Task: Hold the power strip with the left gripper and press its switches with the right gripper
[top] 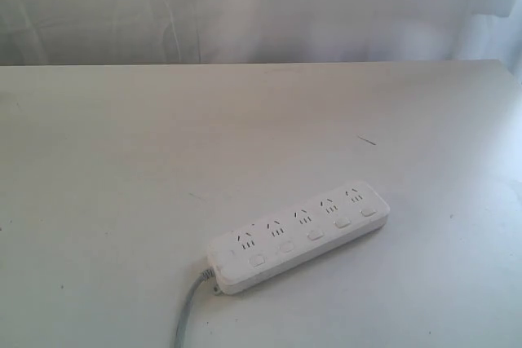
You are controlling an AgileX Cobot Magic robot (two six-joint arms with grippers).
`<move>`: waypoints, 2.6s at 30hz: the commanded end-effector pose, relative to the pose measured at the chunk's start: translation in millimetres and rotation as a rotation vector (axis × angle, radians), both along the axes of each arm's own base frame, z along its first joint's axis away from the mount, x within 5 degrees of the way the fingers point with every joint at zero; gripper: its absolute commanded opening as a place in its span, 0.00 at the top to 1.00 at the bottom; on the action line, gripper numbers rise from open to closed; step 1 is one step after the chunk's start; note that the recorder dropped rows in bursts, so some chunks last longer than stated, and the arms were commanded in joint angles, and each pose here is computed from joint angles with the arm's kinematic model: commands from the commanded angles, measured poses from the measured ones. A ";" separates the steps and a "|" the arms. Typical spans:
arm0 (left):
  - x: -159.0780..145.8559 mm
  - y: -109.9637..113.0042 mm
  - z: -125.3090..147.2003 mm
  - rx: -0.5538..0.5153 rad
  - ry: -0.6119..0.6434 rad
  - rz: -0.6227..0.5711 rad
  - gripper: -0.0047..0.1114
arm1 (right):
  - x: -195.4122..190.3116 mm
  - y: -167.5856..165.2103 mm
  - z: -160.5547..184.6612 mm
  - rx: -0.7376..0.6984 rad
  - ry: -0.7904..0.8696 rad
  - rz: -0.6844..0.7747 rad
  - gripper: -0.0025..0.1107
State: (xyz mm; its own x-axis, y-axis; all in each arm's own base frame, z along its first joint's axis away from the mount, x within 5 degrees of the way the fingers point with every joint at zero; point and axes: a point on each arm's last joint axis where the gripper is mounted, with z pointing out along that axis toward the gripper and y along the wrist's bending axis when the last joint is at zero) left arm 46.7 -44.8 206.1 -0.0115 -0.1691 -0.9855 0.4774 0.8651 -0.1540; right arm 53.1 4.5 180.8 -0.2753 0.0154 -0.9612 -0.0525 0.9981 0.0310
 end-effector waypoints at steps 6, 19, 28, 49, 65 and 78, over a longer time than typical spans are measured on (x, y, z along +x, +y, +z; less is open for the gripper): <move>-3.0 -5.4 -4.9 0.005 0.047 -0.068 0.96 | 0.1 0.2 0.8 0.002 -0.014 0.003 0.98; 1.4 3.1 0.4 -0.106 0.037 0.030 0.96 | 0.1 0.2 0.8 0.002 -0.014 0.003 0.98; 3.1 7.2 1.7 -0.153 0.041 0.074 0.96 | 0.1 0.2 0.8 0.002 -0.014 0.003 0.98; 29.4 21.5 105.5 -0.307 0.037 0.203 0.96 | 0.1 0.2 0.8 0.002 -0.014 0.003 0.98; 75.5 12.9 160.7 -0.232 0.003 0.076 0.96 | 0.1 0.2 0.8 0.002 -0.014 0.003 0.98; 126.8 18.3 156.8 0.101 -0.068 0.217 0.96 | 0.1 0.2 0.8 0.002 -0.014 0.003 0.98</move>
State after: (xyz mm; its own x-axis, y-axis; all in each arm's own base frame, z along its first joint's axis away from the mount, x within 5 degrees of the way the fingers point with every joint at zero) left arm 167.3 -23.2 365.2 0.0783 -0.1363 -0.9876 0.2957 0.9492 -0.1076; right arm 53.1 4.5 180.8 -0.2753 0.0154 -0.9612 -0.0525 0.9981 0.0310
